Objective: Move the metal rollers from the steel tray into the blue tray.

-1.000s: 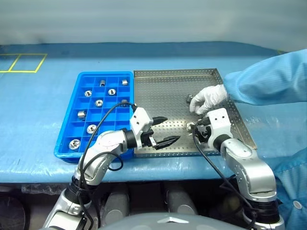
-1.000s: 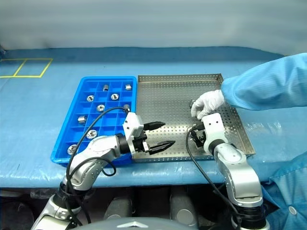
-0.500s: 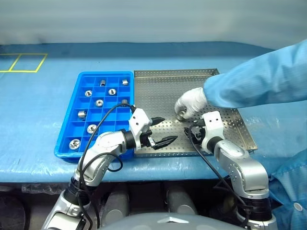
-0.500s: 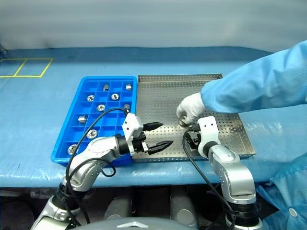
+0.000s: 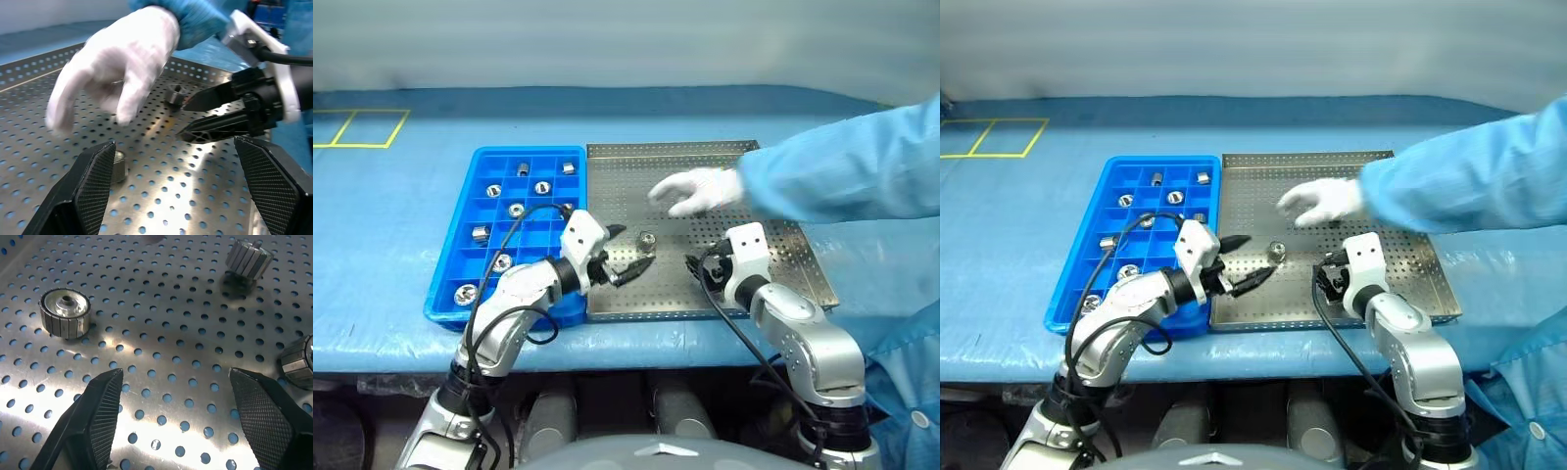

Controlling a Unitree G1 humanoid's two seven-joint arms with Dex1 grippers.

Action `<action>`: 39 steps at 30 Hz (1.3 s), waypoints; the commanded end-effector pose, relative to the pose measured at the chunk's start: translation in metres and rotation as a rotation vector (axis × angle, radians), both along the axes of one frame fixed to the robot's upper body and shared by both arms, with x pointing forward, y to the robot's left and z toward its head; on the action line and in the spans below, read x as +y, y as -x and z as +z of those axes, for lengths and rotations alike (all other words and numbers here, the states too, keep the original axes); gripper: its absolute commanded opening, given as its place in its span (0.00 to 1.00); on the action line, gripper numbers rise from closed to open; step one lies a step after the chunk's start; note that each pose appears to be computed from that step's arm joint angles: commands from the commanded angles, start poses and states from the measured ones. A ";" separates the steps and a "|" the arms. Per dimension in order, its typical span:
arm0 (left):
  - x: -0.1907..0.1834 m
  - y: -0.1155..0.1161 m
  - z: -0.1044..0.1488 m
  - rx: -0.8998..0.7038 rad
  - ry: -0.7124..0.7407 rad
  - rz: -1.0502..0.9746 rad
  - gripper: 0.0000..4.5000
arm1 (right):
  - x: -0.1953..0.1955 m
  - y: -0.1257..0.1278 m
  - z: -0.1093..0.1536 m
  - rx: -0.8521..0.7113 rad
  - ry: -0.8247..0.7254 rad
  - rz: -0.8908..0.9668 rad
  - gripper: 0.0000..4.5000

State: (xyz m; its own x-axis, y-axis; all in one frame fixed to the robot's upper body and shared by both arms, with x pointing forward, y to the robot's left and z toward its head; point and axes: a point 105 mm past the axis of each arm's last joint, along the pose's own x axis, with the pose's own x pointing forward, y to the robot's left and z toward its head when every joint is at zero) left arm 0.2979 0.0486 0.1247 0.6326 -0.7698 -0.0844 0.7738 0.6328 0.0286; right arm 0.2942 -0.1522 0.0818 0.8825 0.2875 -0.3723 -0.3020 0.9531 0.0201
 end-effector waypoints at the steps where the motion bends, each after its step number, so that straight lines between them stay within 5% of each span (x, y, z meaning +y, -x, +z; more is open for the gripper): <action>1: 0.006 -0.009 0.015 -0.074 -0.015 0.060 0.94 | 0.016 -0.004 0.023 -0.090 -0.061 0.079 0.81; 13: 0.013 0.001 0.006 -0.047 -0.080 0.028 0.94 | 0.062 -0.031 0.010 -0.072 -0.151 0.232 0.81; 30: 0.019 0.007 -0.002 -0.023 -0.105 0.039 0.94 | 0.081 -0.047 -0.011 -0.006 -0.200 0.250 0.81; 37: 0.022 0.008 -0.005 -0.015 -0.113 0.049 0.94 | 0.081 -0.045 -0.007 -0.026 -0.196 0.260 0.41; 39: 0.022 0.009 -0.005 -0.015 -0.114 0.050 0.94 | 0.079 -0.044 -0.006 -0.035 -0.183 0.262 0.41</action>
